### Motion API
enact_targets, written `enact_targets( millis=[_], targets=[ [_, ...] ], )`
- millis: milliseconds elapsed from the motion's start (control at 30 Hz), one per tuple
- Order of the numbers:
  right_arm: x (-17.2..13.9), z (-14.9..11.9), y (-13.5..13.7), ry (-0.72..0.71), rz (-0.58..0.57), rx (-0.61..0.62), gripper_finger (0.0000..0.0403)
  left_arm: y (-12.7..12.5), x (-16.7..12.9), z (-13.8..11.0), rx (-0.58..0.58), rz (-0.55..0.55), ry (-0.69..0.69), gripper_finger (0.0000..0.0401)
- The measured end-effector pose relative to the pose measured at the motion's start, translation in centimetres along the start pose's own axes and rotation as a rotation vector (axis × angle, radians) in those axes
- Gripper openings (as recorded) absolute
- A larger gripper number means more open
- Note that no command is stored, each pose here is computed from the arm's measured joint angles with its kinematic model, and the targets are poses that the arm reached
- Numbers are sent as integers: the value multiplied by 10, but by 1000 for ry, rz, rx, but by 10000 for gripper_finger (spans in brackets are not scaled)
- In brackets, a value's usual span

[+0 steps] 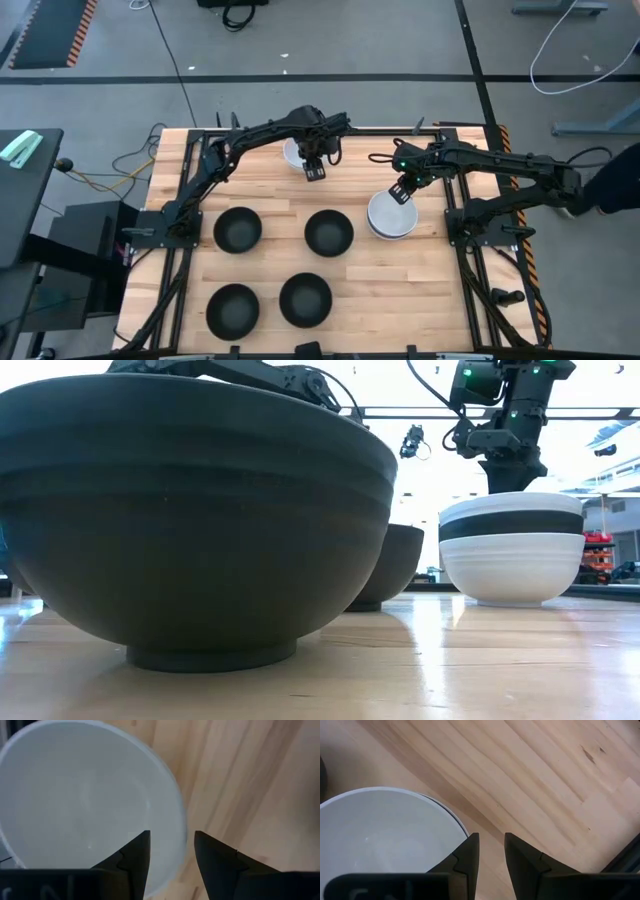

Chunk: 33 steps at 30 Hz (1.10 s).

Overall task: Nest bowls inside each other
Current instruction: Stack the stacked white bowls on top of the black bowl

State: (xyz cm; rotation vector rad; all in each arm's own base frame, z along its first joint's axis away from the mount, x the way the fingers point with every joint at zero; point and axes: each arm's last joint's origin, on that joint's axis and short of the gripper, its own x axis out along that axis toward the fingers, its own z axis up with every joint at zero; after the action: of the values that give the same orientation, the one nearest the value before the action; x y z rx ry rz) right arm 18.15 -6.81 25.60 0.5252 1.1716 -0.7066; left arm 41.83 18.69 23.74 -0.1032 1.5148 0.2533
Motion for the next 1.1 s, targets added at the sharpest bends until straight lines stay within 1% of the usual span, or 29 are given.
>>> enact_targets(
  millis=[500, 800, 1100],
  targets=[
    [0, 0, 0, -4, 2, 0, 100, 2, 18, 6, -4, -10, 10, 163],
    [0, 0, 0, -4, 2, 1, 100, 5, 21, 7, -14, -13, 6, 163],
    [0, 0, 0, -3, 2, 0, 100, 8, 42, 11, -14, -37, 39, 163]
  ],
)
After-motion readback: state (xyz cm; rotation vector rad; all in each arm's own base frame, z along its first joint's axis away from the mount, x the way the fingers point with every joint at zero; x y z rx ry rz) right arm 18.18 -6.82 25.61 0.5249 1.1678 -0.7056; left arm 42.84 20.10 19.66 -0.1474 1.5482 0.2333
